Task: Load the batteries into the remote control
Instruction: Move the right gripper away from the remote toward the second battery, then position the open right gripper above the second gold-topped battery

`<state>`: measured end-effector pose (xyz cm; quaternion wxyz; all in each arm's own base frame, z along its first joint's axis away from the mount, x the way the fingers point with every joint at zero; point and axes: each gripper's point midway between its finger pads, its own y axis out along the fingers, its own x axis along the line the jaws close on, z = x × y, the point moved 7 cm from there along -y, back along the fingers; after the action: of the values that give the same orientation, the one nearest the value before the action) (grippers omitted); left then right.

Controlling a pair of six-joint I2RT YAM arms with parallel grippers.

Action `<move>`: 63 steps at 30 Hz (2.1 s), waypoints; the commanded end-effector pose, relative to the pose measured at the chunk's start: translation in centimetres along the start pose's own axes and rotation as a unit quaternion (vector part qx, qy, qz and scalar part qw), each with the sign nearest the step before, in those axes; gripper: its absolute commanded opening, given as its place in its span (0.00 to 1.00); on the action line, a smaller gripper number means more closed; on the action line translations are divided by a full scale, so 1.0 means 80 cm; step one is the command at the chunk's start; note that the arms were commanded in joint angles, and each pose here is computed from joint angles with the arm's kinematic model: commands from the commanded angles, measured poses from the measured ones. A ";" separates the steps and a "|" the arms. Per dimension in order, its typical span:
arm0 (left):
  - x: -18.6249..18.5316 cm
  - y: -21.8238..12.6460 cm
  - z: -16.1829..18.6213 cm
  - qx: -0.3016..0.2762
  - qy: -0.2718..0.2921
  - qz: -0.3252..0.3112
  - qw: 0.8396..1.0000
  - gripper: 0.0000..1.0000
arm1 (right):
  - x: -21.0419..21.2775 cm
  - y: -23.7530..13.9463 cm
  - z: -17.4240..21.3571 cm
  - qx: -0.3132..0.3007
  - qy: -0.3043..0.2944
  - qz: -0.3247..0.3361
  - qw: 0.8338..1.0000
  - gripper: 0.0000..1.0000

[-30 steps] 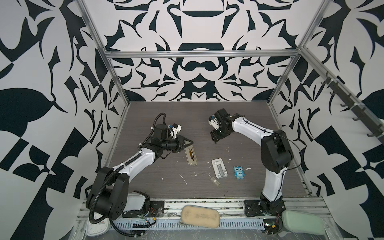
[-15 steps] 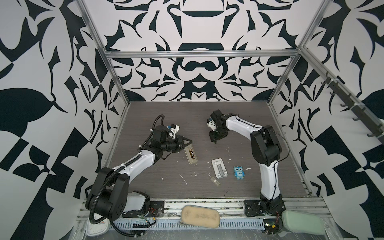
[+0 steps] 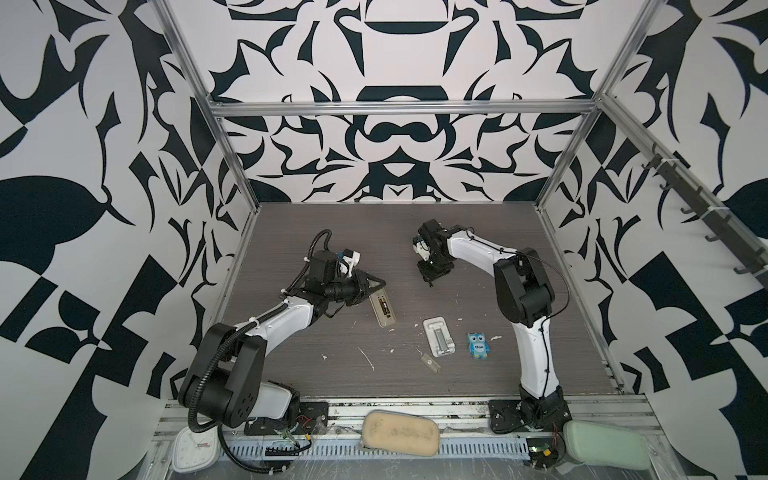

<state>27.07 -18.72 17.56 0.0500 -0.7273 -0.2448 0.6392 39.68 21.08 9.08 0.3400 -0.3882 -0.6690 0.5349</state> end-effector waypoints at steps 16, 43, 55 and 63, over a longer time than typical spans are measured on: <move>-0.011 0.003 -0.005 -0.009 0.008 0.027 1.000 0.00 | 0.044 -0.014 0.040 0.017 -0.100 0.018 0.995 0.00; -0.003 -0.012 0.019 0.005 0.044 0.035 0.998 0.00 | 0.079 -0.019 0.071 0.030 -0.164 0.007 0.986 0.26; -0.010 -0.023 0.023 0.010 0.066 0.029 0.997 0.00 | 0.090 -0.107 0.051 -0.015 -0.013 -0.023 1.000 0.57; -0.031 -0.045 0.023 -0.002 0.088 0.020 0.996 0.00 | 0.060 -0.122 0.046 -0.002 0.252 -0.125 0.960 0.63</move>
<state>24.19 -17.36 19.38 0.0551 -0.7748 -0.2239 0.5886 32.28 23.54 17.46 0.4466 -0.4018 -0.6626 0.4474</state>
